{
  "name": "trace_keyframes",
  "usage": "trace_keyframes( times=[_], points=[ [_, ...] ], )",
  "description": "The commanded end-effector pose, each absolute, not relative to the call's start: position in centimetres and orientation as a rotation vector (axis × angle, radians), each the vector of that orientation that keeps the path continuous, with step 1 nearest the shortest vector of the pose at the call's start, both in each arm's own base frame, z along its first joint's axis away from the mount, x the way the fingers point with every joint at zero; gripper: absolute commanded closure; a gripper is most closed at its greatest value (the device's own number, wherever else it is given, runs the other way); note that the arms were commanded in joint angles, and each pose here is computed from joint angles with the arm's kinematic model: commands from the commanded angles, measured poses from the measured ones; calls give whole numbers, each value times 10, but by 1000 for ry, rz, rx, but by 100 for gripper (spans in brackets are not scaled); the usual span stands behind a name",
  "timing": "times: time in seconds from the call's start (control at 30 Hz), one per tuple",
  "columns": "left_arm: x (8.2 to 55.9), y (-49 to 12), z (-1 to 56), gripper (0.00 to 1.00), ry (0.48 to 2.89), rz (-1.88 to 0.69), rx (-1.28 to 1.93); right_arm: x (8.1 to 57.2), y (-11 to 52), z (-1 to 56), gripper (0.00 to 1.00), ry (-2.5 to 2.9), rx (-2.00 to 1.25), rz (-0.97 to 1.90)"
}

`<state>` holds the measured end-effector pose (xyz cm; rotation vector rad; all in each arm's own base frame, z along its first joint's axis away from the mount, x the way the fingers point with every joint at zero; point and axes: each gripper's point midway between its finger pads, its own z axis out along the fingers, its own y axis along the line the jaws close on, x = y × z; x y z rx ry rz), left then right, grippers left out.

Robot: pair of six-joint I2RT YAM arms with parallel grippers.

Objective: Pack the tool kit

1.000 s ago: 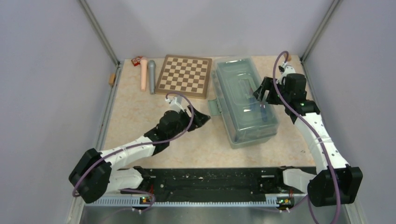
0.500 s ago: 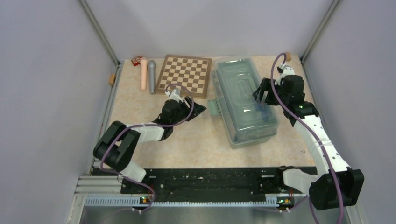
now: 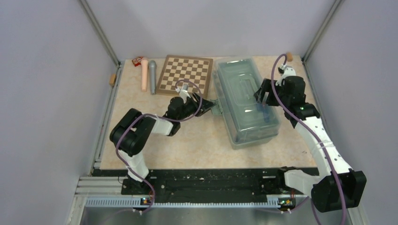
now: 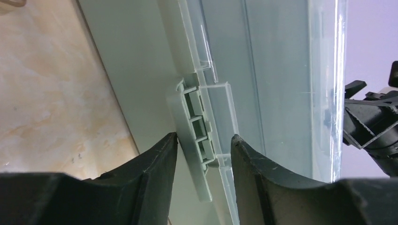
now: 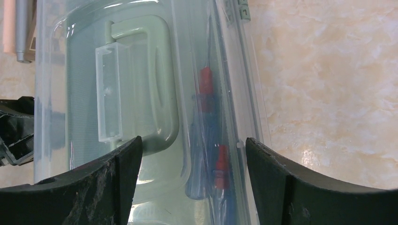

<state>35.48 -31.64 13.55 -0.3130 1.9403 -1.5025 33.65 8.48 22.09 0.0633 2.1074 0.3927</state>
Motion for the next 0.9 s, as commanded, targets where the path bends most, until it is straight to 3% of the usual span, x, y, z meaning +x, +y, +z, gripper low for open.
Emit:
trace_keyframes(
  times=[0.0, 0.57, 0.73, 0.87],
  points=[
    [353, -323, 181, 51, 1766, -1647, -250, 317, 105, 198, 23, 2198, -21, 459],
    [345, -348, 200, 50, 1744, -1701, -195, 316, 104, 200, 23, 2186, -22, 460],
    [346, -350, 198, 72, 1750, -1684, -206, 317, 104, 200, 23, 2187, -20, 457],
    [349, -345, 181, 81, 1784, -1637, -254, 317, 103, 199, 23, 2189, -20, 454]
  ],
)
